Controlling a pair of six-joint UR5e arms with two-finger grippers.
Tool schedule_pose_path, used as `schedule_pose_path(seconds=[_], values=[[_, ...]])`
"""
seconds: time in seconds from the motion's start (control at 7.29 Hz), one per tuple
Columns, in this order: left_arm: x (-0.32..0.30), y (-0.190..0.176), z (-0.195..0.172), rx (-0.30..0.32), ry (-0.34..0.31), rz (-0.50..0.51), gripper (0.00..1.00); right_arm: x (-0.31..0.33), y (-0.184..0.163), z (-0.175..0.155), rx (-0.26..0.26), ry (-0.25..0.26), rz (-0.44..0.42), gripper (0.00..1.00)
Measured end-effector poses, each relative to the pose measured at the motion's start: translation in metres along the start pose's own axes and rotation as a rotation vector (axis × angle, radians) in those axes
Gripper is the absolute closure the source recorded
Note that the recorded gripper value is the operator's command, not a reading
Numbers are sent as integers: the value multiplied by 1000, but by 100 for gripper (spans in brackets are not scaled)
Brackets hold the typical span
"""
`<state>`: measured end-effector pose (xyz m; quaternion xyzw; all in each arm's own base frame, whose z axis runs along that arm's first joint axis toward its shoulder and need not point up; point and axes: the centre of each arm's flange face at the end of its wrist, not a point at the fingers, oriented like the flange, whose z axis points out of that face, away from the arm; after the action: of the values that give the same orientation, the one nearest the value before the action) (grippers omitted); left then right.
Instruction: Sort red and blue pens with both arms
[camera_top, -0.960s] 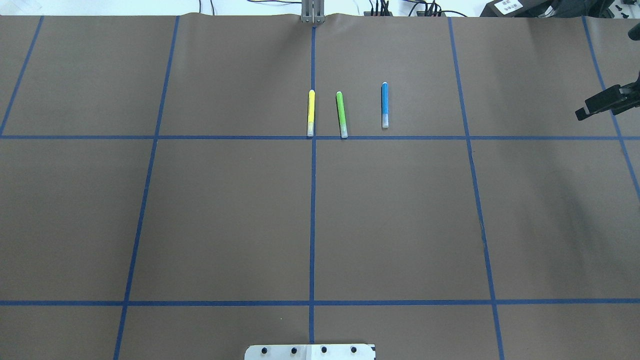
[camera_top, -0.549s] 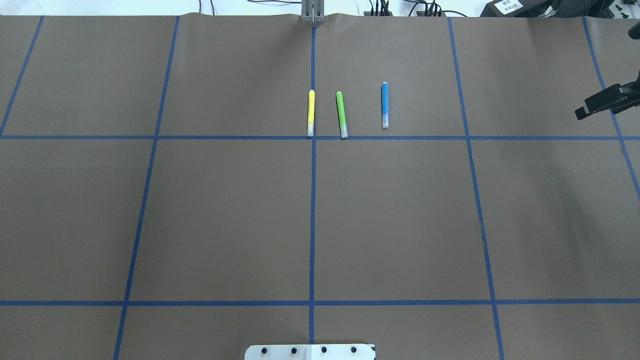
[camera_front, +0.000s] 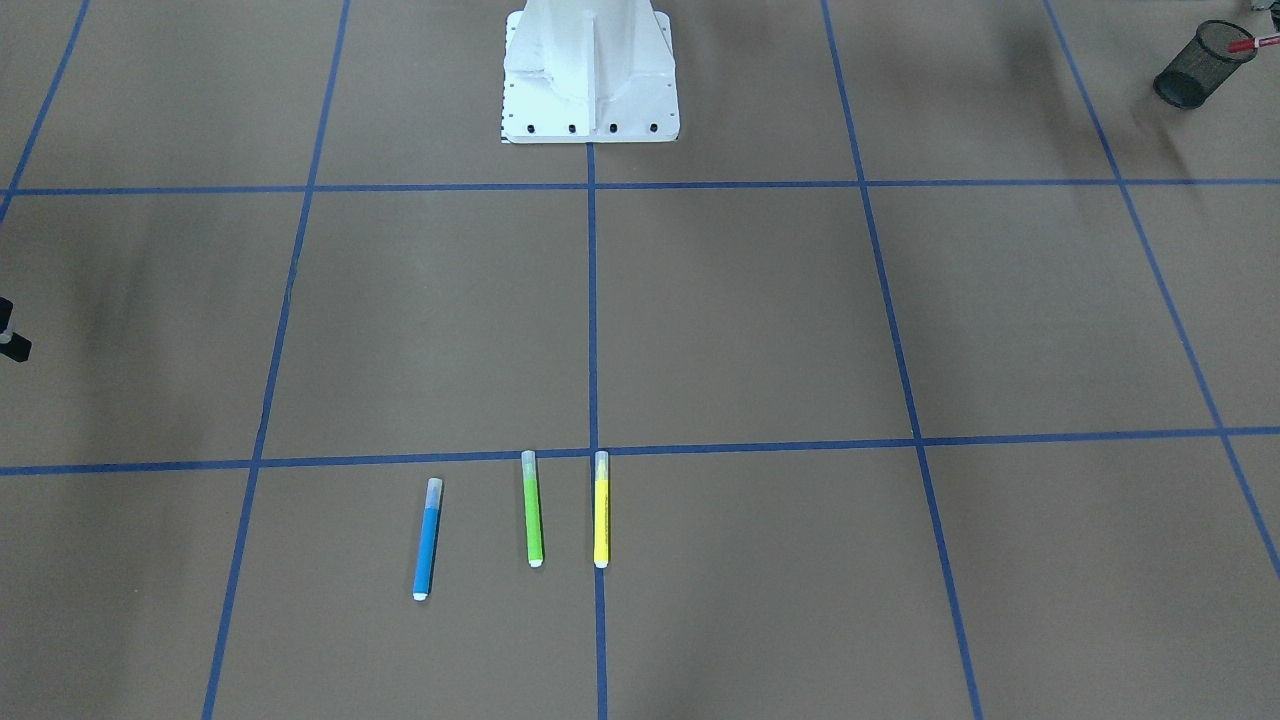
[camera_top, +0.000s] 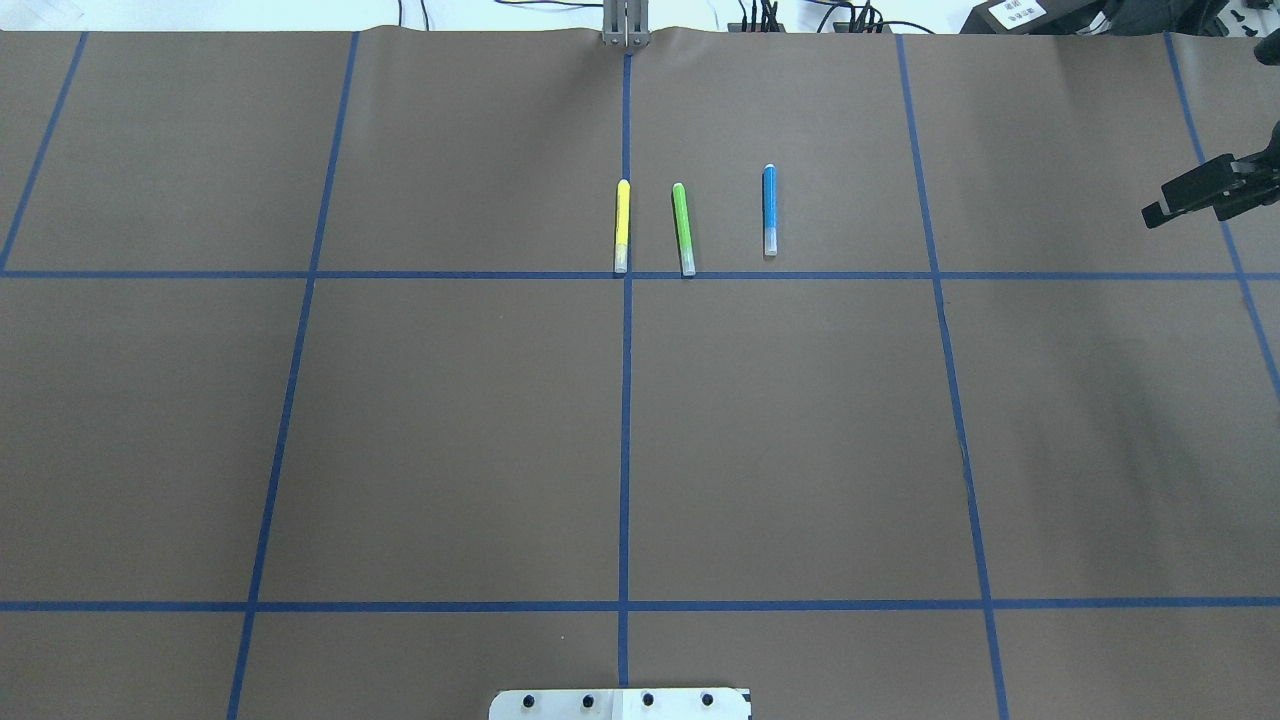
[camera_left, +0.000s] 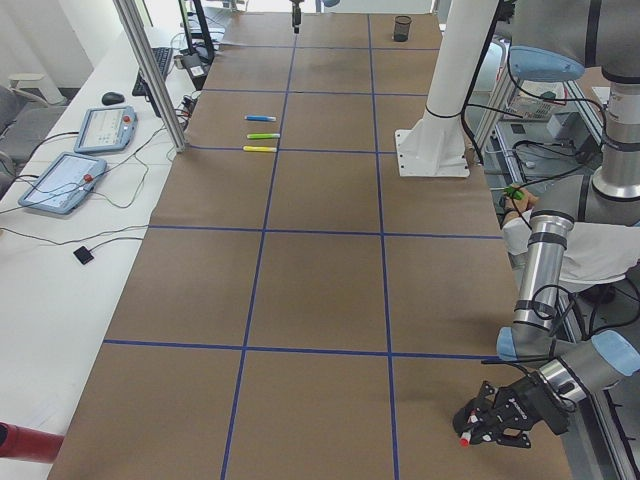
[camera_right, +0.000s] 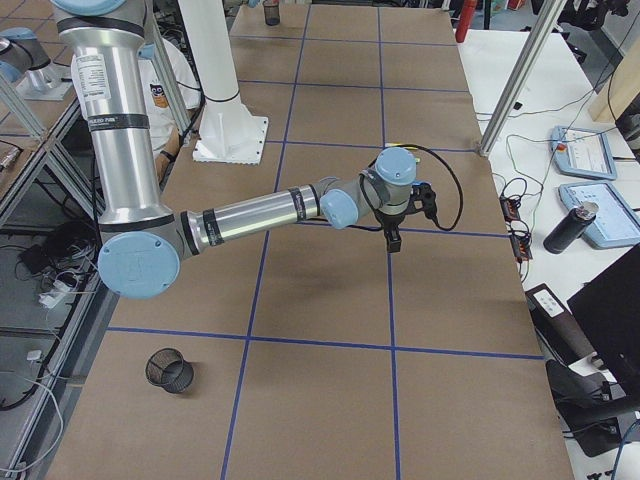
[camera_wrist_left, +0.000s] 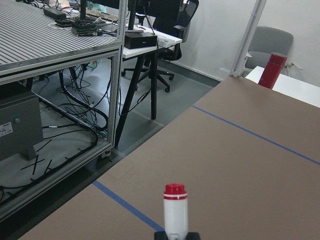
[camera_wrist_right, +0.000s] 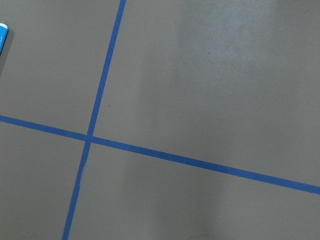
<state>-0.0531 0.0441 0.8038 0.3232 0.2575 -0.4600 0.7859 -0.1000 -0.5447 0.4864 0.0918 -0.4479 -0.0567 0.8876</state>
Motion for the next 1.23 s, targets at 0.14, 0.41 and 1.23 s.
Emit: schedule_pose_path(seconds=[0.14,0.41,1.23], values=[[-3,1,1,-7,-21,0,100,-1,0,1,-1,-1,0,0],[-6,6,0,-19,-42,0,100,-3,-1,1,-1,-2,-2,0],[-2,44,-15,-32,-60,-13,73,-5,-1,7,-12,-1,-4,0]])
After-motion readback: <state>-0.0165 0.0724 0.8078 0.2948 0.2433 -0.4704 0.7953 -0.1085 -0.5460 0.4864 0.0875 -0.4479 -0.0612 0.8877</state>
